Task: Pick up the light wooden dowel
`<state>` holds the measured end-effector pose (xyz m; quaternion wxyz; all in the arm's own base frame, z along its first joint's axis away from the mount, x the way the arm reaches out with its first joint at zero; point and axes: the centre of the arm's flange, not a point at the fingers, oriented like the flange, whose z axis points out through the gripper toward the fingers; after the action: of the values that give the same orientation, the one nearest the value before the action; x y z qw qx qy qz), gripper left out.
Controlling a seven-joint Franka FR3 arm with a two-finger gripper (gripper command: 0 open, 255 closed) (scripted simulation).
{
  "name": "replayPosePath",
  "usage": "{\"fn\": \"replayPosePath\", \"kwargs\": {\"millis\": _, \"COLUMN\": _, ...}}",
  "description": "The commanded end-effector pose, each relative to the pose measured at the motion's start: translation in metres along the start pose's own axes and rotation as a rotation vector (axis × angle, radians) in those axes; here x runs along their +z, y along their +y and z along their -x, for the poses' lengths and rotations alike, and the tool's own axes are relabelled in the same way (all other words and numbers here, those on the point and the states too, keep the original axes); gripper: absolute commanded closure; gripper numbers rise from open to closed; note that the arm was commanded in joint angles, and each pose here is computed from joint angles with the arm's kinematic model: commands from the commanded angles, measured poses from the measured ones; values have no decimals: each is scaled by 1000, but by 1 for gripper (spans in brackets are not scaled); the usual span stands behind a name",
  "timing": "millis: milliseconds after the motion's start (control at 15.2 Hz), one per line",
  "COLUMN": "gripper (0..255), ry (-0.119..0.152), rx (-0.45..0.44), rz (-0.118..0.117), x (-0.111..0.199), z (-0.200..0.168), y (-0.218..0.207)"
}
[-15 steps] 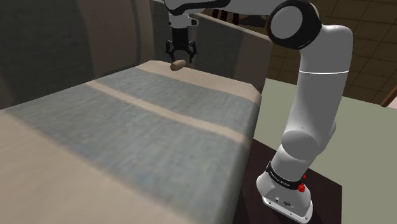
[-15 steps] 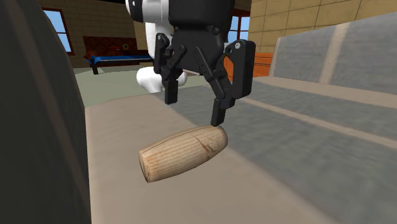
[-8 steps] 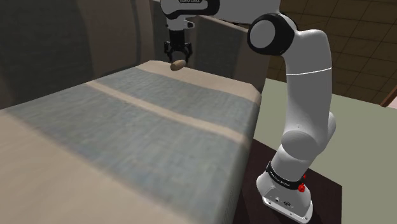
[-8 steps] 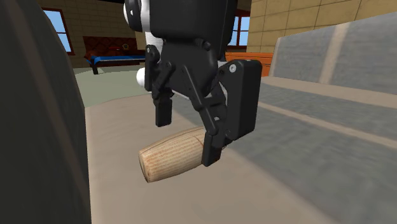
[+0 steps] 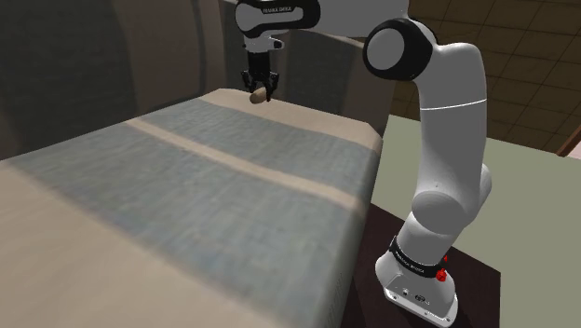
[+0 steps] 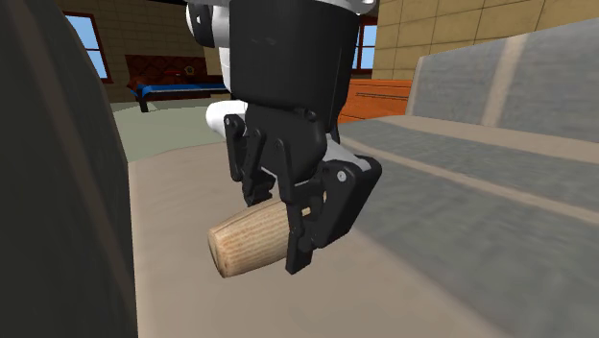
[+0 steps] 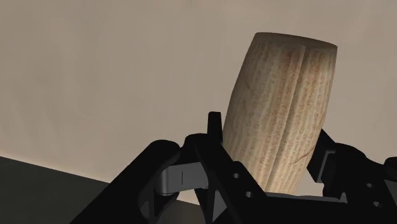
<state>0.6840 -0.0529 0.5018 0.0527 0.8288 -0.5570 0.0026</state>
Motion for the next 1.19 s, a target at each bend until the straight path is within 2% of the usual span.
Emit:
{"fn": "replayPosePath", "kwargs": {"millis": 0, "gripper": 255, "ry": 0, "rx": 0, "rz": 0, "x": 0, "z": 0, "y": 0}}
{"fn": "replayPosePath", "kwargs": {"millis": 462, "gripper": 255, "ry": 0, "rx": 0, "rz": 0, "x": 0, "z": 0, "y": 0}}
{"fn": "replayPosePath", "kwargs": {"millis": 1122, "gripper": 255, "ry": 0, "rx": 0, "rz": 0, "x": -52, "z": -3, "y": 5}}
